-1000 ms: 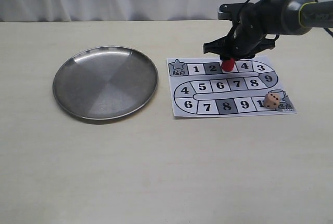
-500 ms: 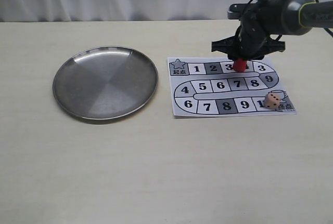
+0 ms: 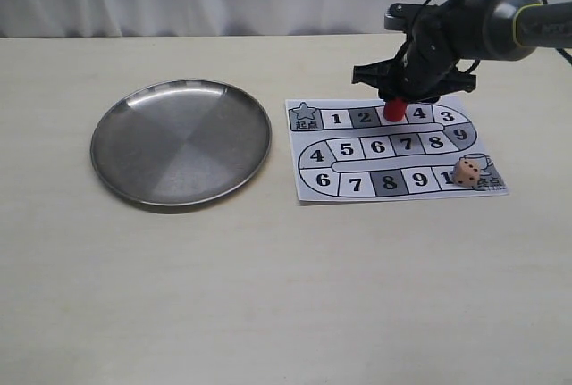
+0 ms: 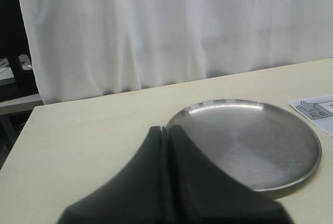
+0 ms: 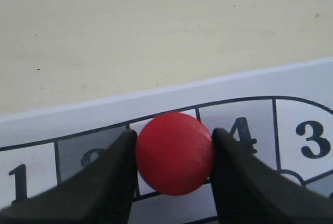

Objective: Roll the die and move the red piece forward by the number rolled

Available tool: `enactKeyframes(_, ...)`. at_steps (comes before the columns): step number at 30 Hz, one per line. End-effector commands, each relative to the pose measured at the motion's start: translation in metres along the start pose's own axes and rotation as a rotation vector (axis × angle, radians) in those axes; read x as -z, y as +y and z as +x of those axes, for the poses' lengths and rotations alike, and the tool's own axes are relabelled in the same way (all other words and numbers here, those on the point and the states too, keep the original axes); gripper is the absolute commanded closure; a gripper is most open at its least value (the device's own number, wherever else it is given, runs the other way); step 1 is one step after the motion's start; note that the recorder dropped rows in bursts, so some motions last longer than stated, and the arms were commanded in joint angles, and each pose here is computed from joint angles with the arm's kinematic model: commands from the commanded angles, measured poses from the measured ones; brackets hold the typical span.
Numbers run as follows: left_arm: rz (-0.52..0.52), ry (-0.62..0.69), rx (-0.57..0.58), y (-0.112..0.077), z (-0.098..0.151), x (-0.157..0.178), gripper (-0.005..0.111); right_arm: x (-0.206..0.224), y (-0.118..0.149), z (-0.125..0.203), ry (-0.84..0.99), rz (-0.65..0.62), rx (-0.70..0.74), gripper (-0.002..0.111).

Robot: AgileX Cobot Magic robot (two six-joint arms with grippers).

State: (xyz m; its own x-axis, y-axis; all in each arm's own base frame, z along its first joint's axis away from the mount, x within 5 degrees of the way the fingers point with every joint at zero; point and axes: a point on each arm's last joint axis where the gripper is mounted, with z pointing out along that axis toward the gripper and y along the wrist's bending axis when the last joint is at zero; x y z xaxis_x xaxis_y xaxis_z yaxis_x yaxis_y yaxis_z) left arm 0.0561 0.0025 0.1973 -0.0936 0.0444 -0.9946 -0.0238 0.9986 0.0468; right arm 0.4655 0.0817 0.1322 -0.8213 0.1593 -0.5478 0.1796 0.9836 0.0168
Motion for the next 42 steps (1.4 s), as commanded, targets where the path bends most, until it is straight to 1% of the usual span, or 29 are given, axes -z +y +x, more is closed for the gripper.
enactKeyframes(1, 0.003, -0.008, 0.0, 0.0, 0.0, 0.0, 0.107, -0.005, -0.001, 0.006, 0.038, 0.014, -0.01, 0.072)
enactKeyframes(4, 0.003, -0.008, 0.0, 0.0, 0.0, 0.0, 0.107, -0.005, -0.001, 0.005, 0.032, 0.01, -0.009, 0.058)
enactKeyframes(7, 0.003, -0.008, 0.0, 0.0, 0.0, 0.0, 0.107, -0.004, -0.001, 0.005, 0.028, 0.008, -0.009, 0.04)
enactKeyframes(9, 0.003, -0.008, 0.0, 0.0, 0.0, 0.0, 0.107, 0.004, 0.0, 0.0, 0.011, 0.001, -0.013, 0.031)
enactKeyframes(11, 0.003, -0.008, 0.0, 0.0, 0.0, 0.0, 0.107, 0.019, -0.003, -0.01, -0.023, -0.007, -0.021, 0.031)
enactKeyframes(13, 0.003, -0.008, 0.0, 0.0, 0.0, 0.0, 0.107, 0.047, -0.007, -0.025, -0.076, -0.014, -0.019, 0.038)
enactKeyframes(14, 0.003, -0.008, 0.0, 0.0, 0.0, 0.0, 0.107, 0.062, -0.008, -0.031, -0.098, -0.016, -0.009, 0.043)
enactKeyframes(16, 0.003, -0.008, 0.0, 0.0, 0.0, 0.0, 0.107, 0.105, -0.013, -0.046, -0.166, -0.022, 0.029, 0.066)
enactKeyframes(18, 0.003, -0.008, 0.0, 0.0, 0.0, 0.0, 0.107, 0.152, -0.02, -0.057, -0.231, -0.021, 0.056, 0.098)
enactKeyframes(19, 0.003, -0.008, 0.0, 0.0, 0.0, 0.0, 0.107, 0.172, -0.024, -0.059, -0.253, -0.021, 0.045, 0.103)
enactKeyframes(21, 0.003, -0.008, 0.0, 0.0, 0.0, 0.0, 0.107, 0.217, -0.035, -0.059, -0.311, 0.001, 0.1, 0.103)
enactKeyframes(22, 0.003, -0.008, 0.0, 0.0, 0.0, 0.0, 0.107, 0.232, -0.039, -0.056, -0.328, 0.006, 0.125, 0.103)
enactKeyframes(25, 0.003, -0.008, 0.0, 0.0, 0.0, 0.0, 0.107, 0.274, -0.056, -0.03, -0.387, -0.015, 0.125, 0.103)
enactKeyframes(29, 0.003, -0.008, 0.0, 0.0, 0.0, 0.0, 0.107, 0.295, -0.073, 0.023, -0.482, -0.105, 0.108, 0.103)
enactKeyframes(33, 0.003, -0.008, 0.0, 0.0, 0.0, 0.0, 0.107, 0.295, -0.082, 0.083, -0.614, -0.252, 0.124, 0.103)
enactKeyframes(37, 0.003, -0.008, 0.0, 0.0, 0.0, 0.0, 0.107, 0.281, -0.092, 0.148, -0.696, -0.367, 0.154, 0.103)
enactKeyframes(40, 0.003, -0.008, 0.0, 0.0, 0.0, 0.0, 0.107, 0.272, -0.099, 0.185, -0.723, -0.415, 0.163, 0.103)
enactKeyframes(42, 0.003, -0.008, 0.0, 0.0, 0.0, 0.0, 0.107, 0.268, -0.105, 0.206, -0.72, -0.414, 0.163, 0.103)
